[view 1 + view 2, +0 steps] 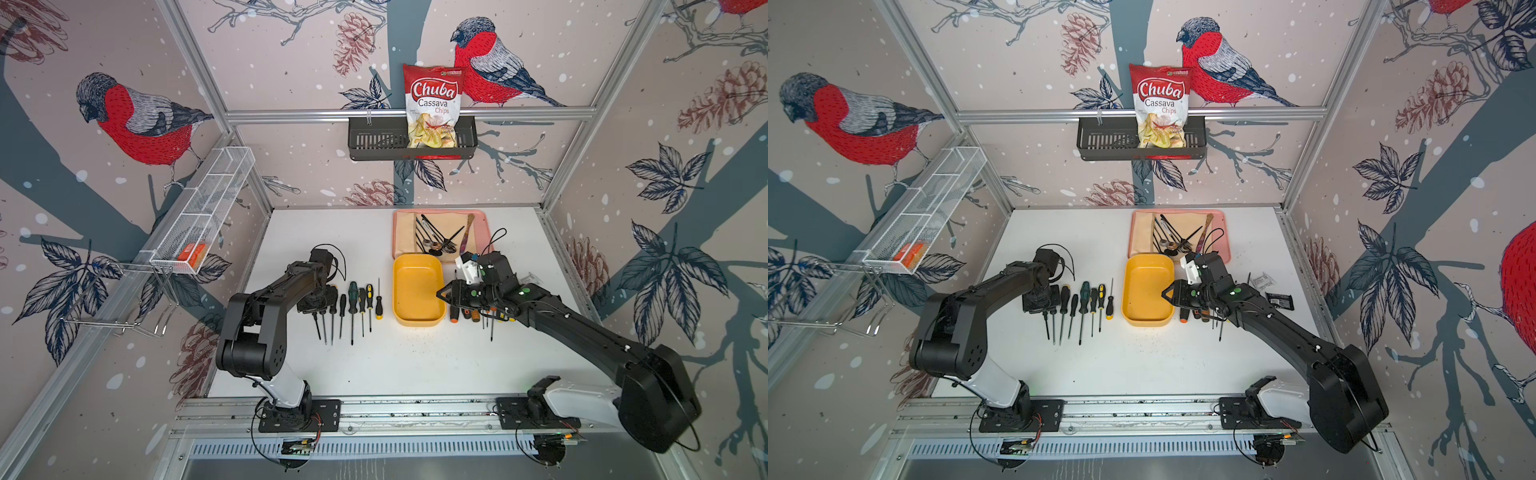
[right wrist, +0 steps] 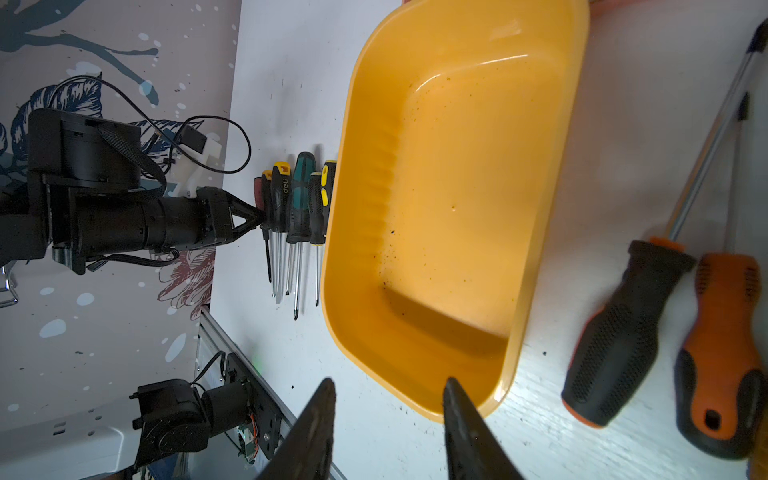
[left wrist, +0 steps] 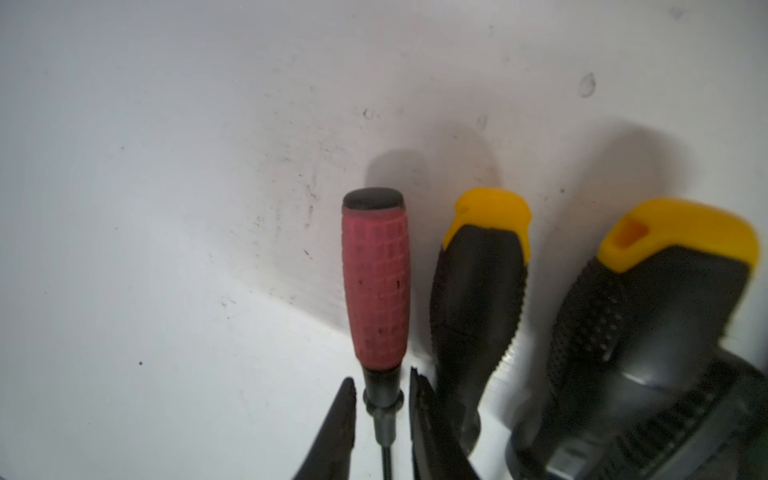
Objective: Take out the screwdriver from the storage box
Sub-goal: Place the screwdriver at the center of the board, then reset both arms
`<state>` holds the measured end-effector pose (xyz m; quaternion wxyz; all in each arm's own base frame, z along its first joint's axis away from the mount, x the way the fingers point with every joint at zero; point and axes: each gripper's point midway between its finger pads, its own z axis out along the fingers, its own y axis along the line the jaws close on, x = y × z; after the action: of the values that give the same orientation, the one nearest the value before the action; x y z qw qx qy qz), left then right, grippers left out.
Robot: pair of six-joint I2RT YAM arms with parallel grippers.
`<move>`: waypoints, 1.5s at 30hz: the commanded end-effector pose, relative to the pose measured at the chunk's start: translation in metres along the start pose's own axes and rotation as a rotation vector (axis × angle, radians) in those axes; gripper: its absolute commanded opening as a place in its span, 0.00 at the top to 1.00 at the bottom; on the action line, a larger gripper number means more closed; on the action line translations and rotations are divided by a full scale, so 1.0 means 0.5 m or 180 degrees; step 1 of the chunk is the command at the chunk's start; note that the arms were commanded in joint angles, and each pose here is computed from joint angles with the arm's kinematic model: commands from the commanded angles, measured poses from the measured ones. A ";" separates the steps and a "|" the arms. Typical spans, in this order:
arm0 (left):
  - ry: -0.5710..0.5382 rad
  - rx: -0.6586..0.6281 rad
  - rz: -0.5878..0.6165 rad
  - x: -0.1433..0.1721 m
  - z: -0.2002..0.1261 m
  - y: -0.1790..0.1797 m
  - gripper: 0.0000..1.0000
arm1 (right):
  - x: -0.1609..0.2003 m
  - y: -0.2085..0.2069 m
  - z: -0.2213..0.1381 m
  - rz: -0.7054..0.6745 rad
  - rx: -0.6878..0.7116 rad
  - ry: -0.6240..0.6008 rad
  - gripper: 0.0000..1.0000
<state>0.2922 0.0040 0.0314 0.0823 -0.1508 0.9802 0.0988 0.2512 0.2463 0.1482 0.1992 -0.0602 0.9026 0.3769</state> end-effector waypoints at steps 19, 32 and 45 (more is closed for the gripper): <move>-0.0670 0.0774 -0.0200 -0.052 -0.166 -0.031 0.61 | -0.127 -0.078 -0.107 -0.0071 0.0798 -0.0718 0.39; -0.2357 0.0773 -0.0592 -0.168 -0.309 0.033 0.04 | -0.239 -0.319 -0.417 0.0546 0.2921 -0.2673 0.00; -0.4088 0.0443 -0.0677 -0.174 -0.336 0.101 0.04 | -0.125 -0.412 -0.497 0.0012 0.3409 -0.4123 0.00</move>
<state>0.3278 0.0274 0.1757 0.5887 -0.1443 0.7923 0.0695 0.2820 -0.0722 0.1605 0.6048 0.2652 0.7377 -0.1406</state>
